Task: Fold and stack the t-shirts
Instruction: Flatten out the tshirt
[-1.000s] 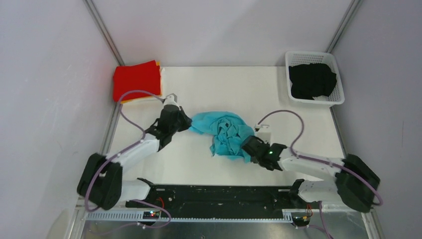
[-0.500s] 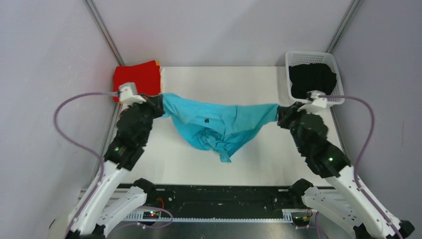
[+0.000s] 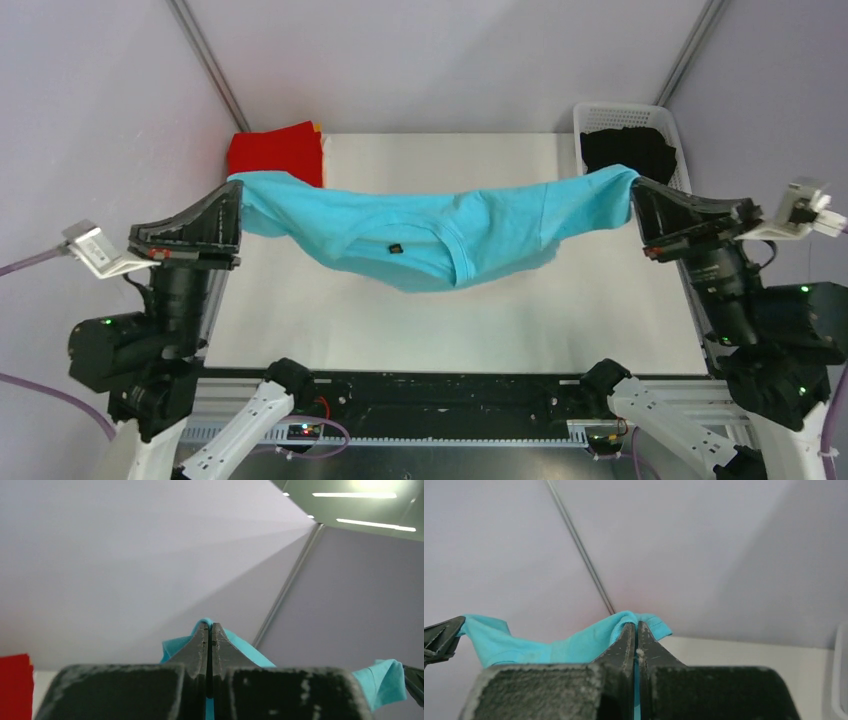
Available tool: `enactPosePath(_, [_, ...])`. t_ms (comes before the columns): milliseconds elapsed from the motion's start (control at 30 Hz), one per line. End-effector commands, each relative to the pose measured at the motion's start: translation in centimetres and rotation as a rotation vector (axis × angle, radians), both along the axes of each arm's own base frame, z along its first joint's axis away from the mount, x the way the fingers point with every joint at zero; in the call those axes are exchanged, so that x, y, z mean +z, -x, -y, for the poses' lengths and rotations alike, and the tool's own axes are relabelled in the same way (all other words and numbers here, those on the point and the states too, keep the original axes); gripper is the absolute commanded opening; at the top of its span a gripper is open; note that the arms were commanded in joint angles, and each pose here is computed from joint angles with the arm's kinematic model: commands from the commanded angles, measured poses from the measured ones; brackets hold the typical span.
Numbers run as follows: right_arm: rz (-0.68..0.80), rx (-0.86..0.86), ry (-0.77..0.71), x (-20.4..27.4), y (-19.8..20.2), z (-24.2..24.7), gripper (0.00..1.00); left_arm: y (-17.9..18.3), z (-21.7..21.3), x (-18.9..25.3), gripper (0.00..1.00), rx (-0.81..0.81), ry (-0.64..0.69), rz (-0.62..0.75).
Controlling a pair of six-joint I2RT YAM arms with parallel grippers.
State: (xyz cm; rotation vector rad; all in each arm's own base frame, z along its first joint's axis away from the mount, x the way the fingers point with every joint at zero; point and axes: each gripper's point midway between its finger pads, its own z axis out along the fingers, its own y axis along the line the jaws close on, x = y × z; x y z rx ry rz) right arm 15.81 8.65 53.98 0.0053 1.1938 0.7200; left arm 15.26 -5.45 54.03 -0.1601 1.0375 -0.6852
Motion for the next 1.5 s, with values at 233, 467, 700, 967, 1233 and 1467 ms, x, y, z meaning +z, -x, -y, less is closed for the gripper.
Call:
enactPosePath(233, [0.051, -0.149, 0.081, 2.9, -3.0, 0.6, 0.0, -4.7, 0.9, 2.6, 0.0, 0.091, -0.084, -0.051])
enactPosePath(467, [-0.011, -0.291, 0.221, 0.5, -13.2, -1.0, 0.0, -15.9, 2.4, 1.2, 0.0, 0.22, -0.15, -0.224])
enactPosePath(700, [0.005, -0.155, 0.166, 1.5, -19.6, -1.3, 0.0, -23.4, 2.7, 4.4, 0.0, 0.127, -0.111, -0.216])
enactPosePath(967, [-0.045, -0.134, 0.185, 1.7, -20.3, 1.0, 0.0, -24.4, 2.7, 7.9, 0.0, 0.09, -0.142, -0.156])
enactPosePath(1233, [-0.455, -0.078, 0.175, -13.1, -20.5, 1.4, 0.0, -23.8, 2.9, -5.7, 0.0, 0.068, -0.307, -0.396])
enactPosePath(1467, [-0.872, -0.023, 0.173, -27.5, -18.7, 1.0, 0.0, -23.1, 4.0, -27.0, 0.0, -0.049, -0.372, -0.801])
